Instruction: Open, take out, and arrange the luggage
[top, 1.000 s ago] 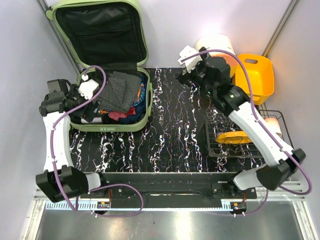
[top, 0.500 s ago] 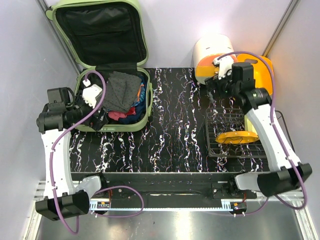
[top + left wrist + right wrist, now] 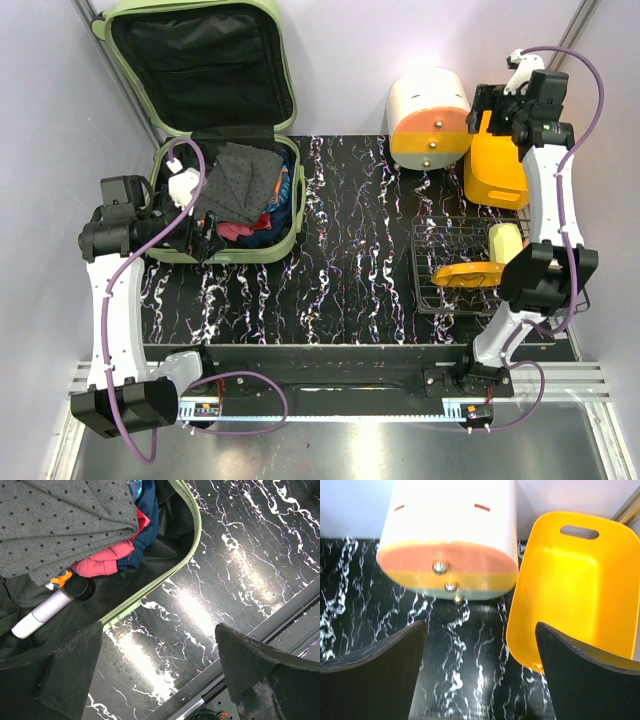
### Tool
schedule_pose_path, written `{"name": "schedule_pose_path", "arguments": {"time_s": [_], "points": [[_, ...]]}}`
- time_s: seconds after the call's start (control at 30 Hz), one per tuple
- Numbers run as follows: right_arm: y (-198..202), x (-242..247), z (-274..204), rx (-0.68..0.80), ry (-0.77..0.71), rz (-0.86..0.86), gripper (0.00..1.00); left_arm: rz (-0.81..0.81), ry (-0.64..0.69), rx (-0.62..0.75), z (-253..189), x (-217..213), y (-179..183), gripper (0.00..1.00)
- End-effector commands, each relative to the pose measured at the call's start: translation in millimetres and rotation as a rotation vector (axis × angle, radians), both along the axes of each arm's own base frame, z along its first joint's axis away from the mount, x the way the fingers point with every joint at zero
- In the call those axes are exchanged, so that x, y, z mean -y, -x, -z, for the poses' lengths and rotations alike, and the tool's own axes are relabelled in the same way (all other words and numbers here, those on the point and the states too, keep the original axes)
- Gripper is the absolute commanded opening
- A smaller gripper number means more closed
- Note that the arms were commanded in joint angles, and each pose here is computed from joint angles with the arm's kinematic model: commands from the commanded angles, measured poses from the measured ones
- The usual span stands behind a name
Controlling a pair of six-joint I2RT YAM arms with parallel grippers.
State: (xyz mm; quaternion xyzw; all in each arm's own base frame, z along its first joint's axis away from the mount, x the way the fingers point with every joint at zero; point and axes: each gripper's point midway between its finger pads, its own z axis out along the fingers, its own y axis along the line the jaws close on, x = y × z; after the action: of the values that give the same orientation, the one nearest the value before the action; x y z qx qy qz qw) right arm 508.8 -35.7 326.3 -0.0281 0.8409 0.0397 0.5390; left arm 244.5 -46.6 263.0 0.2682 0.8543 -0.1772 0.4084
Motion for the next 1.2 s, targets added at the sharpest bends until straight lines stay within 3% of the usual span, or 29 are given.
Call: {"name": "schedule_pose_path", "arguments": {"time_s": [0.0, 0.23, 0.6, 0.83, 1.17], "points": [[-50, 5, -26, 0.151, -0.083, 0.038, 0.99, 0.021, 0.040, 0.027, -6, 7, -9, 0.99], [-101, -11, -3, 0.125, -0.297, -0.031, 0.99, 0.007, 0.028, 0.014, -2, 4, -10, 0.99], [-141, -31, 53, 0.060, -0.439, -0.136, 0.98, -0.009, 0.024, -0.003, 4, 2, -8, 0.99], [-139, -69, 68, 0.002, -0.538, -0.289, 0.95, -0.012, 0.042, -0.022, 5, 3, -11, 0.99], [-128, -143, 86, -0.060, -0.520, -0.445, 0.94, -0.014, 0.051, -0.033, 6, 4, -12, 0.99]]}}
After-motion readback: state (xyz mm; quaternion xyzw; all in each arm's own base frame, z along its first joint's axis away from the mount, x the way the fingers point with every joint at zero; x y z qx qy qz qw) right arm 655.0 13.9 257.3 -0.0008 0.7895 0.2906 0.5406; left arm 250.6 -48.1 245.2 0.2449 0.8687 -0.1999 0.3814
